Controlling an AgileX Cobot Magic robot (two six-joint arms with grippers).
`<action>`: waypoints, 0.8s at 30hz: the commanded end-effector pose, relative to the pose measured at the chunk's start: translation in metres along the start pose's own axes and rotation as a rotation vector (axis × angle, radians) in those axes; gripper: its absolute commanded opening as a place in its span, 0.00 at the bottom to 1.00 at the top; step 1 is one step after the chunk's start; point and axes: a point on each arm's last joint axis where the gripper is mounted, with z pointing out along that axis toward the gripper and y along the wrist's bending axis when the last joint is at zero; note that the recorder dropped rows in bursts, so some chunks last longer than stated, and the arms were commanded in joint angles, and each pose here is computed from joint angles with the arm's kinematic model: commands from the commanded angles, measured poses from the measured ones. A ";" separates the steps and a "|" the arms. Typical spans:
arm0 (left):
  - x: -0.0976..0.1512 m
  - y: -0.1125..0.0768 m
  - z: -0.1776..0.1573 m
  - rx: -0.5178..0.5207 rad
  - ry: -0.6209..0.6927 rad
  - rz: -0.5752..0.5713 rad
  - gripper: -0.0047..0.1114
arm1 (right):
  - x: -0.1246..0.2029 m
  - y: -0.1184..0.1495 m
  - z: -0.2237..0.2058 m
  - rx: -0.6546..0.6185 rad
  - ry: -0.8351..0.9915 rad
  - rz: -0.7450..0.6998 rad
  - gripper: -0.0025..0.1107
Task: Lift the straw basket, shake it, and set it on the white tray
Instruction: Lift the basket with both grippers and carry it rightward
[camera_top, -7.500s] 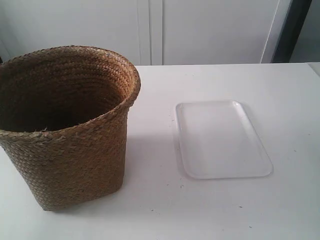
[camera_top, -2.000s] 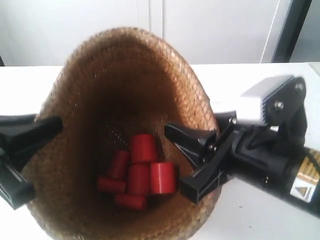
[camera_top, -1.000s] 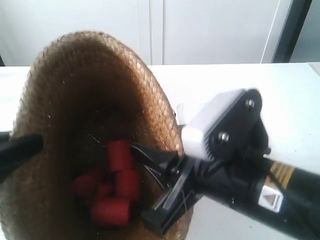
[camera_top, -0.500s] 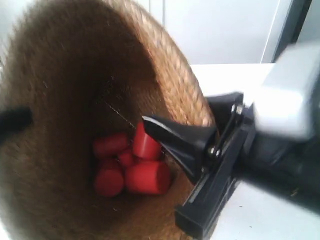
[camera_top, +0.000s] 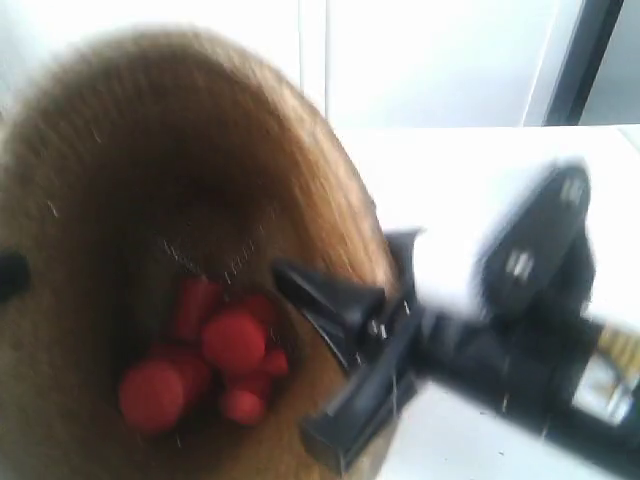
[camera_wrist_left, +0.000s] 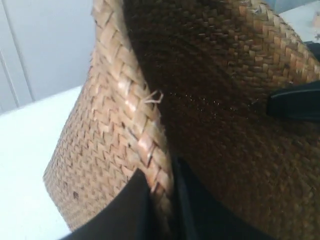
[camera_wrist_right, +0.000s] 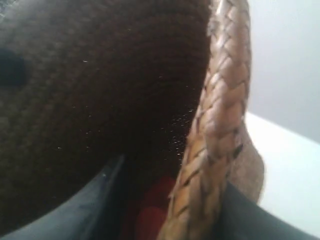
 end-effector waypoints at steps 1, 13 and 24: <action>-0.053 -0.001 -0.028 -0.004 -0.227 0.080 0.04 | -0.072 0.009 -0.026 -0.098 -0.184 -0.139 0.02; -0.048 0.001 -0.015 -0.023 -0.266 0.073 0.04 | -0.055 0.013 -0.012 -0.112 -0.087 -0.143 0.02; 0.013 0.002 0.011 -0.012 -0.108 -0.043 0.04 | 0.019 0.000 -0.008 0.032 0.020 -0.023 0.02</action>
